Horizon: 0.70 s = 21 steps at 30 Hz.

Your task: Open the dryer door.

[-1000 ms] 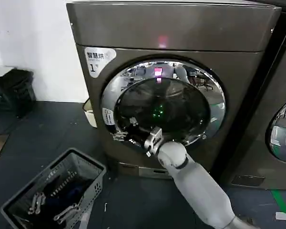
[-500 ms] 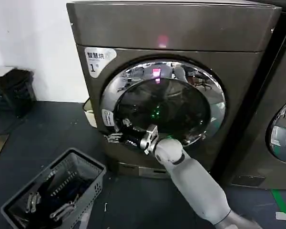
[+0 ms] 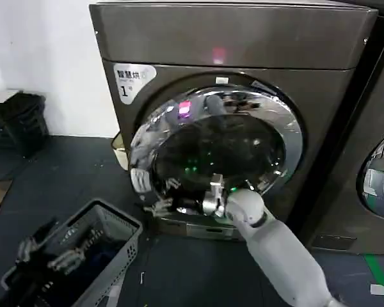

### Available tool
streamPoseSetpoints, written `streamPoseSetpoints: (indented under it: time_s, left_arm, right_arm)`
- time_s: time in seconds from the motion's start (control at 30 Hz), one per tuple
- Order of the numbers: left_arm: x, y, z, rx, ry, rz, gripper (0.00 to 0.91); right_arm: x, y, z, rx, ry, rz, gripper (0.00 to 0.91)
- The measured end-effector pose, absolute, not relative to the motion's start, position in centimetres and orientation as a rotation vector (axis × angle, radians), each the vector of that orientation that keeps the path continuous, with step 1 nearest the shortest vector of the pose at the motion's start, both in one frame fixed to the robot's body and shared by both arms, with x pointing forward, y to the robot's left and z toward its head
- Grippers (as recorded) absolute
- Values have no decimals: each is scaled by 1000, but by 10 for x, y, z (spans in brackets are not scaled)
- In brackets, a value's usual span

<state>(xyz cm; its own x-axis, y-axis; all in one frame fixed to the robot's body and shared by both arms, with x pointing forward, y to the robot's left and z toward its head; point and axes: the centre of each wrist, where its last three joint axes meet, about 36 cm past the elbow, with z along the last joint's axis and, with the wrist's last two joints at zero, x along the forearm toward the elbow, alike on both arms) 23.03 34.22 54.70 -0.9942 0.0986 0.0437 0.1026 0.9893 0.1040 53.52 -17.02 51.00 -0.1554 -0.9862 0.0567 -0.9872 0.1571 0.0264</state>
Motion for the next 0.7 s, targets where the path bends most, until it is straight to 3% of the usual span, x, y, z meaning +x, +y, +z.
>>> streamPoseSetpoints:
  time_s: [0.5, 0.7]
  left_arm:
    - [327, 419, 524, -315, -3182, -256, 907]
    - [359, 420, 518, -421, -3167, -226, 907]
  right_arm:
    - [493, -214, 490, 2258, -2133, 119, 907]
    - [472, -243, 499, 2307, -2102, 147, 907]
